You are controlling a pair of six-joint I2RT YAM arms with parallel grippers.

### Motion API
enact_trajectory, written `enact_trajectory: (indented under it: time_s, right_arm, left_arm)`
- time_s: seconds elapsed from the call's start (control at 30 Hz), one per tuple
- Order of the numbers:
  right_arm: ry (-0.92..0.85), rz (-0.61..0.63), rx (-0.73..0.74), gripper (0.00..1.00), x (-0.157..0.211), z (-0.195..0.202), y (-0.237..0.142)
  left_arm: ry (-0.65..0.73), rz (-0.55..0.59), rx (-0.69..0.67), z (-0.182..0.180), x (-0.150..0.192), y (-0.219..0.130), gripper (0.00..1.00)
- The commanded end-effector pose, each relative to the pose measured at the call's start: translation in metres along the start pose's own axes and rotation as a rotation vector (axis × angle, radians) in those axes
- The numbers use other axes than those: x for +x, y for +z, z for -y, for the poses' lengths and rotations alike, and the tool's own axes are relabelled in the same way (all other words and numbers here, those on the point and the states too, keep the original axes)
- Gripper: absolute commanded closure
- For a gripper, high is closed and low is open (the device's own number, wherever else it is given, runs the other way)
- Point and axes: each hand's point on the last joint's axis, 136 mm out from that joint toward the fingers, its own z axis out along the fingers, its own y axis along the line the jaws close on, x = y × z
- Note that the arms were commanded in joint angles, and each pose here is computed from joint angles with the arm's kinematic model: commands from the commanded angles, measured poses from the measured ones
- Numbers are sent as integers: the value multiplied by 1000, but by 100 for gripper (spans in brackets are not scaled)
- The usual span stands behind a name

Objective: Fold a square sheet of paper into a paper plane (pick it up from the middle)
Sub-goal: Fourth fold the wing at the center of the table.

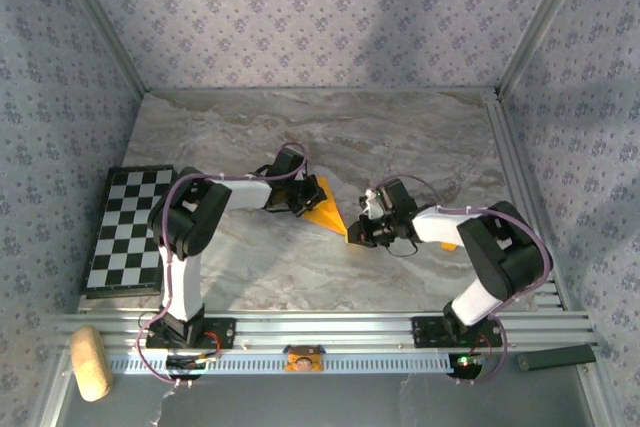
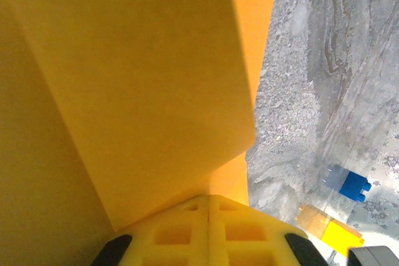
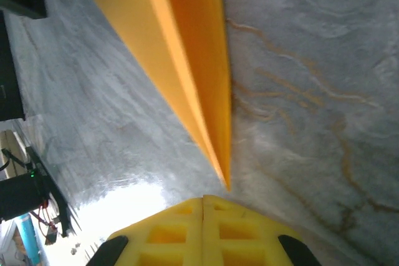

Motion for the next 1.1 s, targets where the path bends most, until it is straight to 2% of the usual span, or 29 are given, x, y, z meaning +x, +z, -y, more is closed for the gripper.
enact_trajectory:
  time_s: [0.0, 0.5, 0.7, 1.07]
  right_arm:
    - [-54, 12, -33, 97, -18, -26, -9]
    - [-51, -42, 77, 97, -59, -20, 31]
    - [-6, -75, 133, 97, -47, 4, 37]
    - [94, -87, 132, 98, -23, 28, 40]
  left_arm:
    - [-47, 4, -128, -44, 3, 7, 99]
    - [-39, -3, -122, -41, 5, 7, 99]
    - [-38, -4, -121, -40, 5, 8, 99]
    - [4, 10, -97, -25, -3, 3, 97]
